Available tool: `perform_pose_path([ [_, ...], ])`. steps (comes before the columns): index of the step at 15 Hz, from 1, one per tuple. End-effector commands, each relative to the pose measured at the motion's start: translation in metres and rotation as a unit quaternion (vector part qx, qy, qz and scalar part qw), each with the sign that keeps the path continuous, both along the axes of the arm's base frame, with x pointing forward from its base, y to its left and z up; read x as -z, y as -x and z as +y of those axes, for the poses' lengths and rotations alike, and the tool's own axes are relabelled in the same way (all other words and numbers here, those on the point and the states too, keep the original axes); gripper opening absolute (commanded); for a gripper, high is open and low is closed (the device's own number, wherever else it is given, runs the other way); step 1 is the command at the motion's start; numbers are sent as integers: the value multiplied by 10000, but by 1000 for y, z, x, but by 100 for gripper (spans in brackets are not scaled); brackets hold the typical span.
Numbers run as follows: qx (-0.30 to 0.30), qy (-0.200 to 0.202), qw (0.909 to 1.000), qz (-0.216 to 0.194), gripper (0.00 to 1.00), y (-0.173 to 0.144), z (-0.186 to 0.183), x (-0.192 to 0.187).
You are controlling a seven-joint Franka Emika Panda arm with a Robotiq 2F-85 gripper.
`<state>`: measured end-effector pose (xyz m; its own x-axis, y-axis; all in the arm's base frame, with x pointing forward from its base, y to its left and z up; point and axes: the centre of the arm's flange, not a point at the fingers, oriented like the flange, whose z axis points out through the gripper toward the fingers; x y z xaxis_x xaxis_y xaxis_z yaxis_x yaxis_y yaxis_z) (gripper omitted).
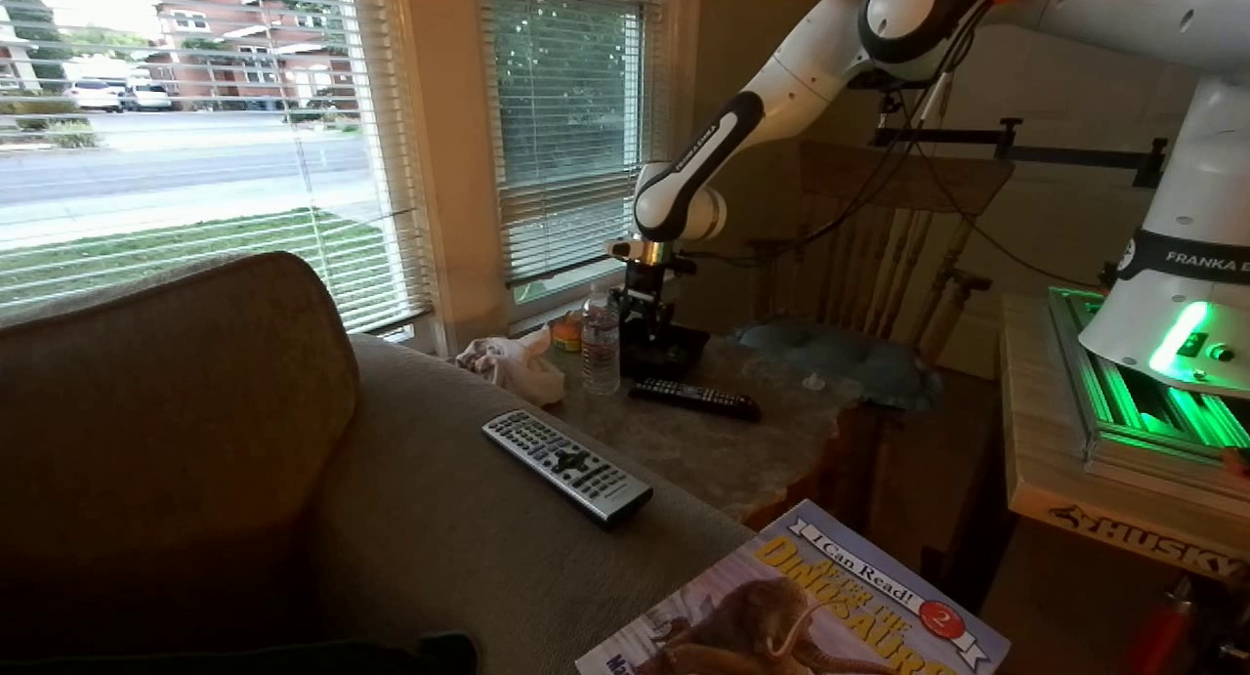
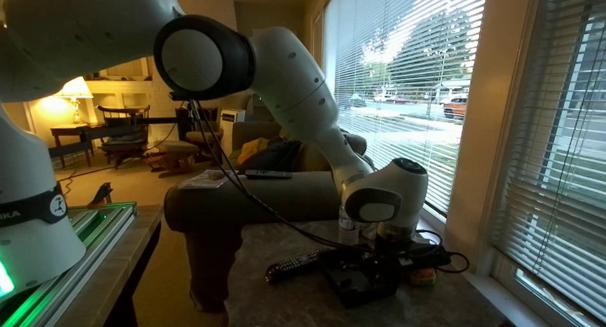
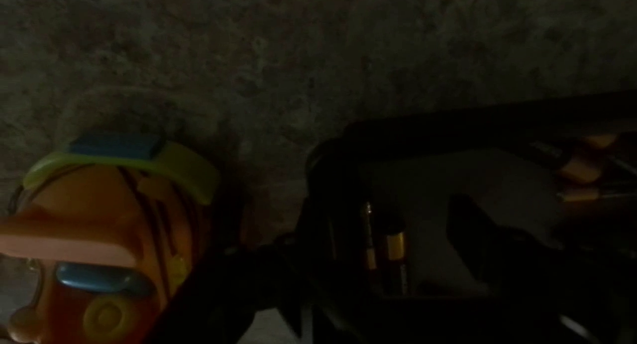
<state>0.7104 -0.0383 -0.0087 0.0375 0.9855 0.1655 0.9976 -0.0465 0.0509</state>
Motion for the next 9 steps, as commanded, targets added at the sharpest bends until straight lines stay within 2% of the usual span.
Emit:
perform_pose_path([
  [1, 19, -14, 10000, -23, 36, -10, 1, 4],
  [6, 170, -127, 9998, -17, 2, -9, 3, 3],
  [7, 174, -133, 9998, 11, 0, -8, 3, 4],
  [8, 163, -173, 9997, 43, 5, -7, 3, 4],
  [9, 192, -181, 9996, 62, 5, -6, 2, 4],
])
